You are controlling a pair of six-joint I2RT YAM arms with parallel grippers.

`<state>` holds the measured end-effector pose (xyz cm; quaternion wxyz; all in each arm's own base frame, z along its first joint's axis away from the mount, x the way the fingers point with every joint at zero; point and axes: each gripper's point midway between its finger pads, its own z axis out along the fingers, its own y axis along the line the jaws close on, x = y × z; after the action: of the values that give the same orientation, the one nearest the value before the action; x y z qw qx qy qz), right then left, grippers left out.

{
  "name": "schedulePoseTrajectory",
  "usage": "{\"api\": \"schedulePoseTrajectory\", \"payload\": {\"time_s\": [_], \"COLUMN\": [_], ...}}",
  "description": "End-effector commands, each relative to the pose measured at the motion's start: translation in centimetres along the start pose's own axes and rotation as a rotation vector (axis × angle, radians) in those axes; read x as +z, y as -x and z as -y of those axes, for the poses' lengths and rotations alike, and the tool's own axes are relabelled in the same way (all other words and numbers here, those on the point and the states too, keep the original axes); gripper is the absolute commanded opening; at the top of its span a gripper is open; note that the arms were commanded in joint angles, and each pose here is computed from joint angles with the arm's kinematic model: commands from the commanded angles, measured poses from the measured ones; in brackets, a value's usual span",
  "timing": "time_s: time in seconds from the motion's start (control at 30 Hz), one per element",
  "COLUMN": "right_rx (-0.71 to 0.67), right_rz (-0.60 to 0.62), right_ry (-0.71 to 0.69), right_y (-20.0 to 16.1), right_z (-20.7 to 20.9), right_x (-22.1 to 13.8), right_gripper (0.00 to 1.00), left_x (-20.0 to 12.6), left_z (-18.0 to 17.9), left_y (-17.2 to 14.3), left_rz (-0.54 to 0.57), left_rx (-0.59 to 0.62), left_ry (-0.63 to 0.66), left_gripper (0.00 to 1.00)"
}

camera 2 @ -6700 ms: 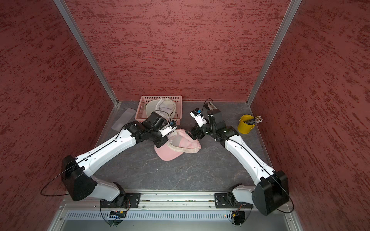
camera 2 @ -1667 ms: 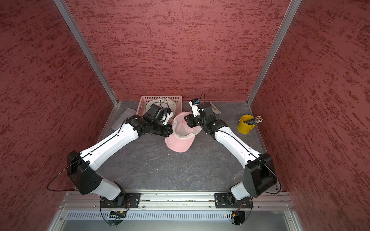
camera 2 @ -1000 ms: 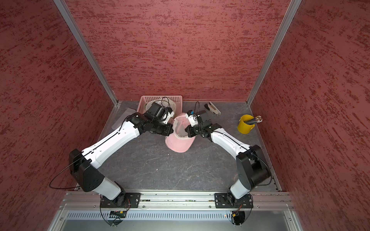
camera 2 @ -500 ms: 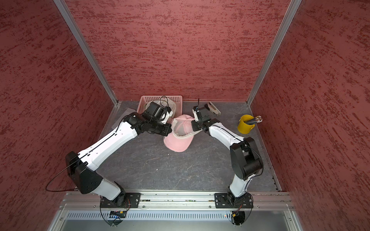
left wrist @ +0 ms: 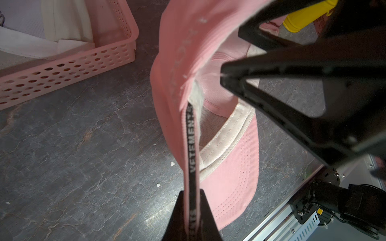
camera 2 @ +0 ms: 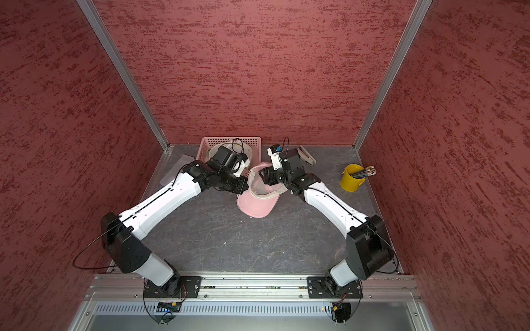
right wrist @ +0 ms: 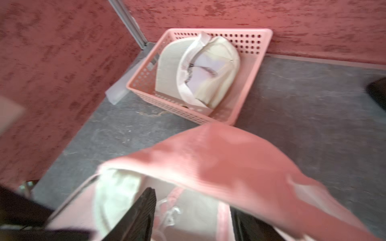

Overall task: Turn the baseball cap inside out
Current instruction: Turn over the baseball cap.

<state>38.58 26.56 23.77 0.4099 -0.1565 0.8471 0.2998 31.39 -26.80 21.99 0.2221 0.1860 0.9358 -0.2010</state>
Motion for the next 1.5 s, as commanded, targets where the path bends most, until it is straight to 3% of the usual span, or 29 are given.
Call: {"api": "schedulePoseTrajectory", "payload": {"time_s": [0.0, 0.07, 0.3, 0.47, 0.73, 0.93, 1.1, 1.47], "right_rx": [0.059, 0.054, 0.034, 0.055, 0.264, 0.380, 0.372, 0.161], "right_rz": [0.018, 0.010, -0.032, -0.023, 0.211, 0.289, 0.297, 0.081], "right_ry": [0.096, 0.098, 0.087, 0.103, 0.103, -0.036, -0.089, -0.173], "right_y": [-0.3, -0.4, -1.0, -1.0, 3.1, 4.6, 4.8, 0.7], "right_z": [-1.3, -1.4, -1.1, -1.4, -0.4, 3.0, 4.0, 3.8], "right_x": [0.5, 0.9, 2.7, 3.7, 5.2, 6.5, 6.1, 3.4], "right_gripper": [0.59, 0.57, 0.34, 0.30, 0.24, 0.26, 0.29, 0.45], "left_x": [-0.5, -0.6, -1.4, -1.5, 0.2, 0.6, -0.3, -0.5], "left_z": [0.8, 0.9, 0.6, 0.9, 3.4, 3.8, 2.0, 0.4], "left_y": [1.0, 1.0, 1.0, 1.0, -0.1, -1.3, -0.9, 0.1], "left_rz": [0.041, 0.043, 0.056, 0.061, 0.023, 0.016, 0.051, 0.067], "left_rx": [-0.002, -0.002, -0.006, 0.000, 0.026, 0.016, -0.036, -0.096], "left_ry": [-0.048, -0.048, -0.037, -0.043, -0.079, -0.084, -0.070, -0.079], "left_gripper": [0.00, 0.00, 0.00, 0.00, 0.00, 0.00, 0.00, 0.00]}}
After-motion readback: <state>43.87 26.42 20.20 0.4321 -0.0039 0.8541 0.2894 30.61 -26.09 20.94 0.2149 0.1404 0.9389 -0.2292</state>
